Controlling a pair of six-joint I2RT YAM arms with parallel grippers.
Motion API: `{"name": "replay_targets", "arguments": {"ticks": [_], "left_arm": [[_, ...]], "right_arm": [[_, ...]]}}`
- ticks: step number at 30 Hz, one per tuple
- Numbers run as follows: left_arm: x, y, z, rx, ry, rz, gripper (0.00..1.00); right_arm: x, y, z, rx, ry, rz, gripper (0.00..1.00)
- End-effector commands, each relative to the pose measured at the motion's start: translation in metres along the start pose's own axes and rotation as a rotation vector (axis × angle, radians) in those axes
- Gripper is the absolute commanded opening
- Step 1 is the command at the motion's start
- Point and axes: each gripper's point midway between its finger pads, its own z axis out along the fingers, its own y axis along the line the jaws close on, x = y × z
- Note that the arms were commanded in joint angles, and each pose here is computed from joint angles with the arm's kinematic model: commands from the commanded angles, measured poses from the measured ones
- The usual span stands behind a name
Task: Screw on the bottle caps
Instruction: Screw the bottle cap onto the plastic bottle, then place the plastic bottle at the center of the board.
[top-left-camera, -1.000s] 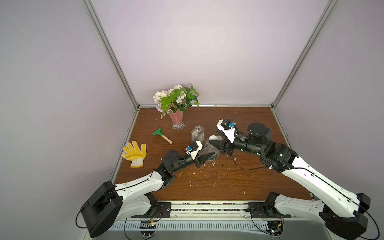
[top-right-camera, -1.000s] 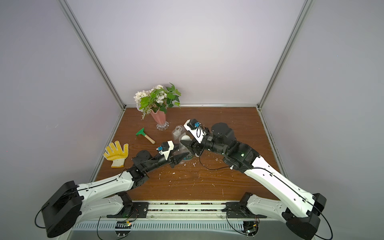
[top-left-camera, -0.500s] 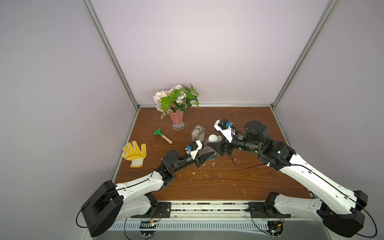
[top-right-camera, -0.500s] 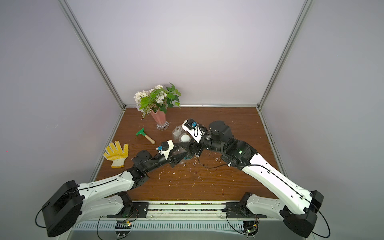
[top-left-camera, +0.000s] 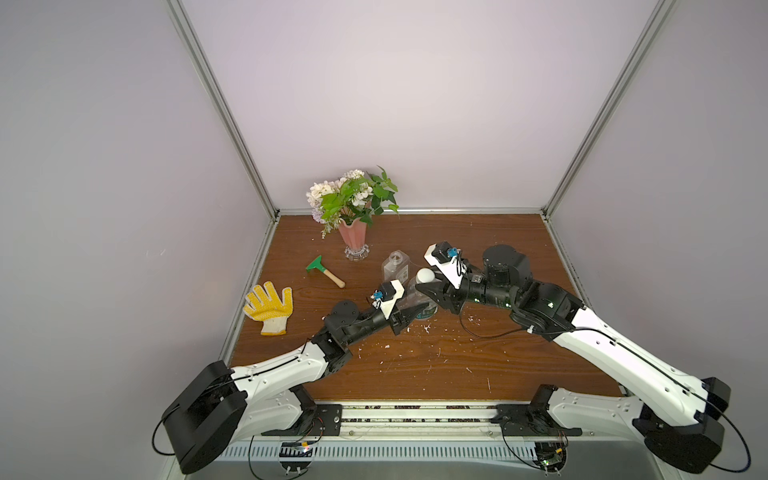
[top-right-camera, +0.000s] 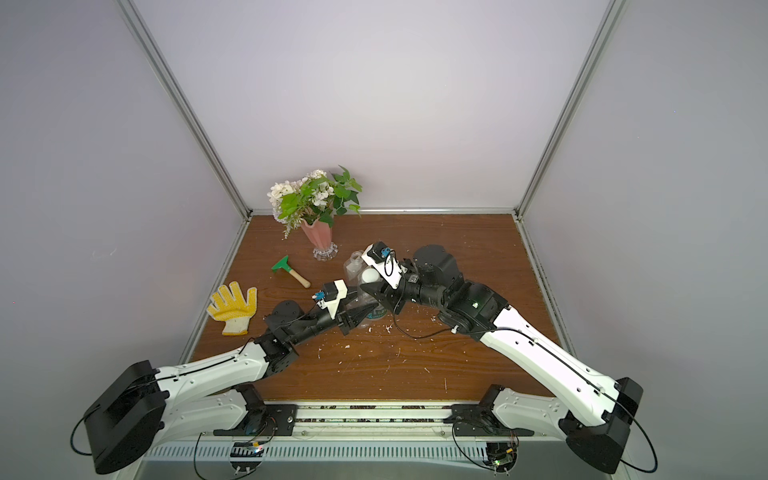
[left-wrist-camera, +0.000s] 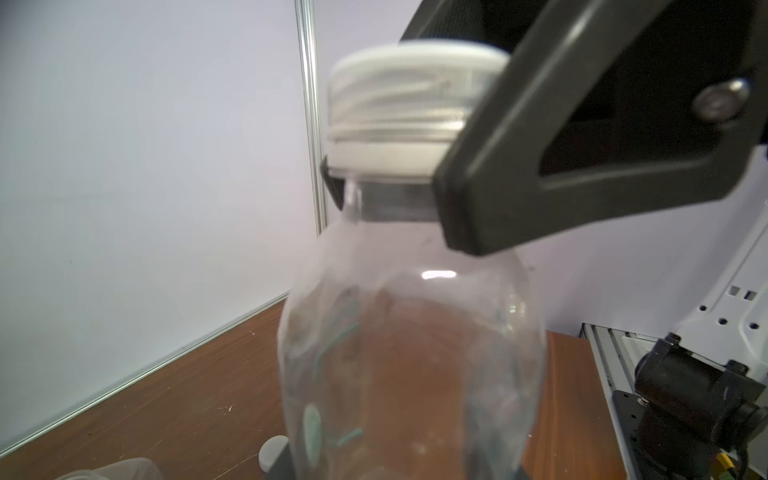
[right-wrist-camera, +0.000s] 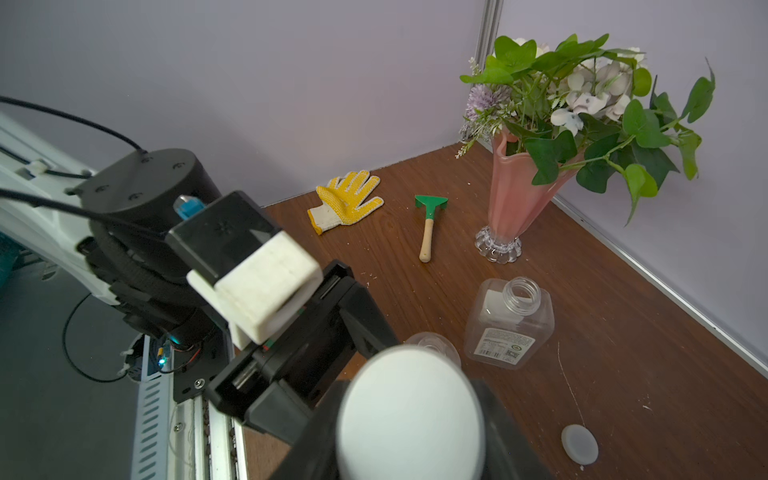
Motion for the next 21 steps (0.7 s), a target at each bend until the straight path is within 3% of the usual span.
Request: {"name": "replay_targets", "arguments": {"ticks": [1,6,12,21], "left_arm": [[-0.011,0.002,0.0,-0.006,-0.041,0.015,0.45],[-0.008,0.003,-0.003,-0.018,-0.038,0.018,0.69],[-0.011,0.003,-0.012,-0.035,-0.01,0.037,0.8],[-0.022,0.011,-0.033,-0.117,0.006,0.067,0.89]], "right_arm": [[-0.015,0.0,-0.008,0.001,-0.044,0.008,0.25],[-0.021,-0.012,-0.016,0.042,-0.056,-0.003,0.17],[-0.028,-0.052,-0.031,0.153,-0.076,-0.026,0.16],[-0.021,-0.153,-0.046,0.382,-0.121,0.038,0.14]]}}
